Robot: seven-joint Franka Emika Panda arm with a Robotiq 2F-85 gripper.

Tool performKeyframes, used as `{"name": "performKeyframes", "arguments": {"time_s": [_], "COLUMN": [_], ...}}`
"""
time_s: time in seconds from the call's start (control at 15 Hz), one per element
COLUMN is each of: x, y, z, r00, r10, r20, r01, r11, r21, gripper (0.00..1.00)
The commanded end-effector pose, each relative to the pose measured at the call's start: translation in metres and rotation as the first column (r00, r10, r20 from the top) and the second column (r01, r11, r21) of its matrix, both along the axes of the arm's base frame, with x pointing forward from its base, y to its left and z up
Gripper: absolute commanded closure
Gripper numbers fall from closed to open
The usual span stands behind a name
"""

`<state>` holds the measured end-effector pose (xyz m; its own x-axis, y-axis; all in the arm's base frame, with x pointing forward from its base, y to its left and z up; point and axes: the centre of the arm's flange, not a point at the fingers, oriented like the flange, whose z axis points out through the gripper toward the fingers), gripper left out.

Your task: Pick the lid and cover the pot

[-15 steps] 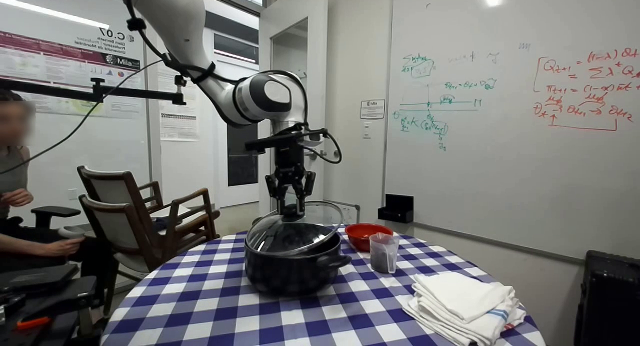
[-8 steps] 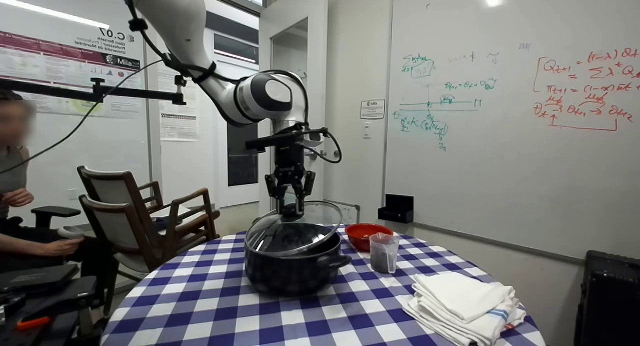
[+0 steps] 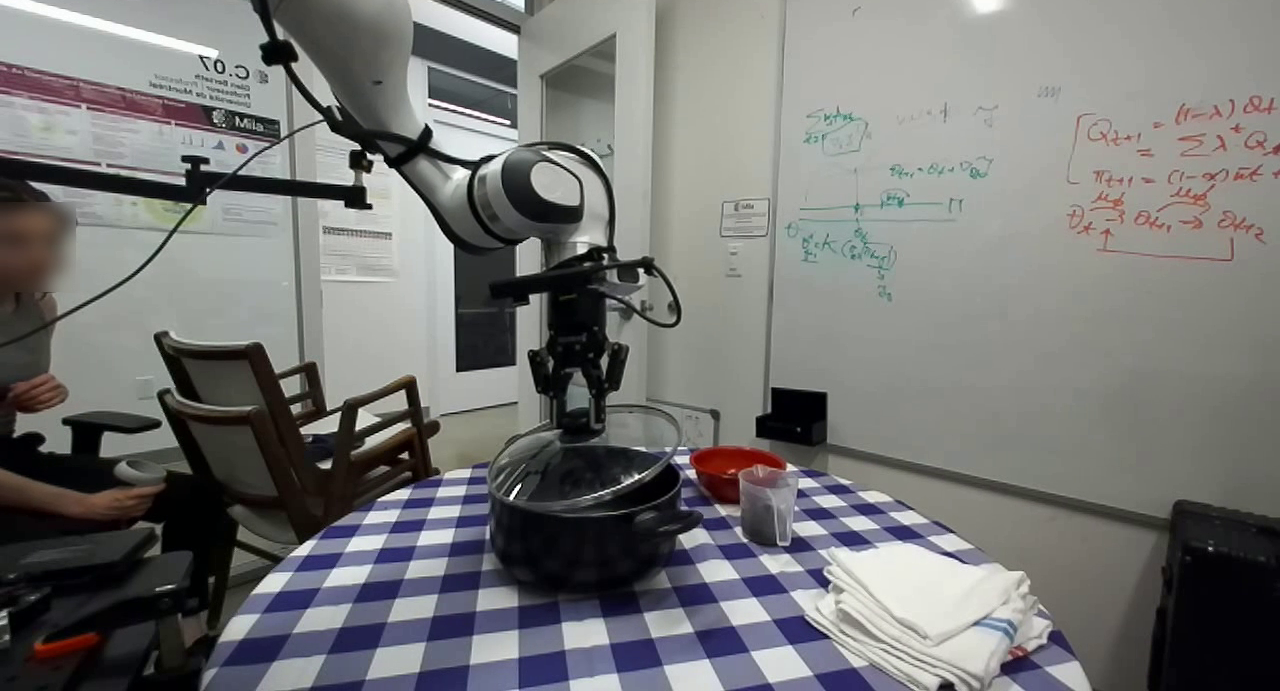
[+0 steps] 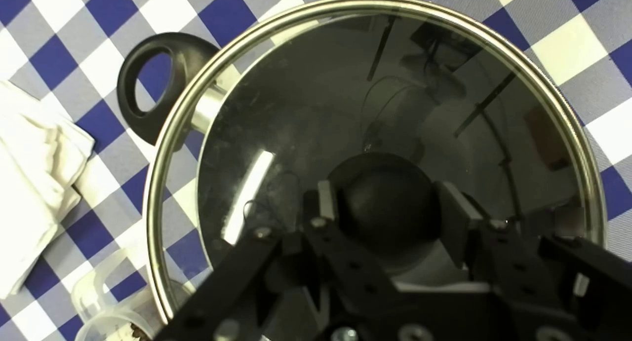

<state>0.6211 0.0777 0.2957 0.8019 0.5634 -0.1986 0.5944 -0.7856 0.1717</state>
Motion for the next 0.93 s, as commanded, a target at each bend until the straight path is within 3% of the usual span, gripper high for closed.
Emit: {"name": "performKeyframes", "arguments": {"time_s": [0.0,0.6,0.87], "x": [0.008,0.012,0.016], "y": [0.005,0.007,0.008], "z": [0.0,-0.017,-0.02], "r00": [1.0,0.995,0.989], "r10": [0.015,0.029,0.069], "r20": [-0.02,-0.099,-0.134], "r01": [-0.015,-0.035,-0.074], "r11": [0.999,0.998,0.997], "r21": [-0.03,-0.059,-0.031], "gripper": [0.75,0.75,0.75]}}
